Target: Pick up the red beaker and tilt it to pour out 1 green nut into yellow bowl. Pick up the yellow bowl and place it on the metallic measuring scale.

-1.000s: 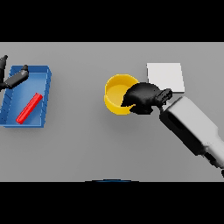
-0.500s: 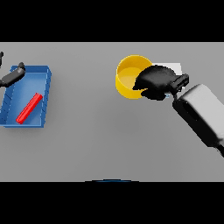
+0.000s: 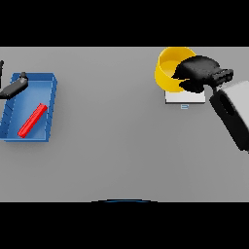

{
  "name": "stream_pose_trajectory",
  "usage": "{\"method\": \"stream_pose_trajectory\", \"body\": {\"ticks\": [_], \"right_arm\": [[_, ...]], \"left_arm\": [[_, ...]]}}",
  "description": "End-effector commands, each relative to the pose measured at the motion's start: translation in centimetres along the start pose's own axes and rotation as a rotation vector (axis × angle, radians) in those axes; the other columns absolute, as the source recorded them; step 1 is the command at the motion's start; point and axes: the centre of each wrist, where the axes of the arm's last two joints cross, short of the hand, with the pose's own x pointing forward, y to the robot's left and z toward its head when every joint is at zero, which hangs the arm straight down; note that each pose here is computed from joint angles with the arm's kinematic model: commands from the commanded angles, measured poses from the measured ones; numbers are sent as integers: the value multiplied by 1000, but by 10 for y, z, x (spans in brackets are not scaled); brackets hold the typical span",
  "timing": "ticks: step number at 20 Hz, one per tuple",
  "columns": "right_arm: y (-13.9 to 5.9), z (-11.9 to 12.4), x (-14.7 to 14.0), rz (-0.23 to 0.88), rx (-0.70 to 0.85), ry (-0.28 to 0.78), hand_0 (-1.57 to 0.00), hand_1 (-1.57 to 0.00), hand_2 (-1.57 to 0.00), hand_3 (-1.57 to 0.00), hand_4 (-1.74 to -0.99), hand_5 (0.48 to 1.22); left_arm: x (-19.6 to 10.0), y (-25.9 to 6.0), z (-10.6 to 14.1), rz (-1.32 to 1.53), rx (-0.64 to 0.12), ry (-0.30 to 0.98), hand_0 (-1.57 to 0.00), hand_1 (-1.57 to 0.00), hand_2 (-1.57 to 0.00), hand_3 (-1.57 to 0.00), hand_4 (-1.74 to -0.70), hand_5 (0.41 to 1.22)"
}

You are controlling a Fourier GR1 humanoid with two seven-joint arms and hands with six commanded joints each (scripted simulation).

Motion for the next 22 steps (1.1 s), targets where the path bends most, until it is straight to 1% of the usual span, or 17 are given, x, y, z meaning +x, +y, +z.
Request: {"method": "stream_pose_trajectory", "body": {"ticks": [1, 3, 7, 9, 10, 11, 12, 14, 16, 17, 18, 19, 20, 21, 22], "right_arm": [[3, 0, -7, -2, -4, 1, -1571, -1571, -1571, -1181, -1720, 1221], [8, -6, -16, -18, -7, 33, -1571, -1571, -1571, -1168, -1720, 1221], [26, -15, -40, -51, 16, 115, -1571, -1571, -1571, -1254, -1722, 1221], [34, -21, -42, -49, 11, 113, -1571, -1566, -1571, -1360, -1724, 1221], [36, -23, -44, -56, 5, 104, -1571, -1567, -1571, -1390, -1724, 1221], [41, -26, -46, -62, 8, 115, -1571, -1568, -1571, -1410, -1724, 1221], [40, -27, -48, -60, 11, 121, -1571, -1561, -1571, -1432, -1725, 1221], [50, -30, -49, -74, 25, 128, -1571, -1518, -1563, -1482, -1727, 1221], [51, -32, -50, -80, 25, 150, -1571, -1491, -1566, -1497, -1727, 1221], [54, -32, -52, -85, 24, 145, -1571, -1475, -1567, -1510, -1727, 1221], [55, -32, -53, -85, 22, 145, -1571, -1462, -1568, -1496, -1724, 1221], [50, -34, -52, -89, 26, 147, -1548, -1420, -1568, -1481, -1721, 1221], [52, -35, -53, -98, 31, 136, -1527, -1401, -1569, -1320, -1725, 1221], [55, -39, -50, -111, 44, 147, -1536, -1411, -1569, -1165, -1728, 1221], [57, -39, -51, -124, 52, 144, -1543, -1443, -1496, -1022, -1659, 1221]], "left_arm": [[-3, 0, -1, 5, -1, 10, 1, 1, 1, 1, -833, 769], [0, 2, 1, 2, 4, 3, 1, 1, 1, 1, -829, 774], [-3, 1, -1, -3, 3, 18, 1, 1, 1, 1, -818, 759], [-1, 2, 0, -8, -1, 17, 1, 1, 1, 1, -814, 757], [-4, 2, -2, -5, 0, 27, 1, 1, 1, 1, -811, 753], [-2, 1, -1, -9, 3, 24, 1, 1, 1, 1, -807, 749], [0, -1, -1, -15, 7, 24, 1, 1, 1, 1, -801, 743], [-2, -1, -1, -14, 3, 17, 1, 1, 1, 1, -796, 733], [3, 0, -4, -10, 2, 20, 1, 1, 1, 1, -800, 725], [3, -2, -4, -6, -2, 17, 1, 1, 1, 1, -805, 728], [2, -3, -4, -3, 3, 16, 1, 1, 1, 1, -806, 734], [1, 0, -4, -5, 7, 14, 1, 1, 1, 1, -806, 734], [0, -2, -4, -5, -1, 15, 1, 1, 1, 1, -809, 734], [2, -3, -5, -5, 0, 9, 1, 1, 1, 1, -811, 740], [2, -3, -6, -5, -2, 17, 1, 1, 1, 1, -813, 745]]}}
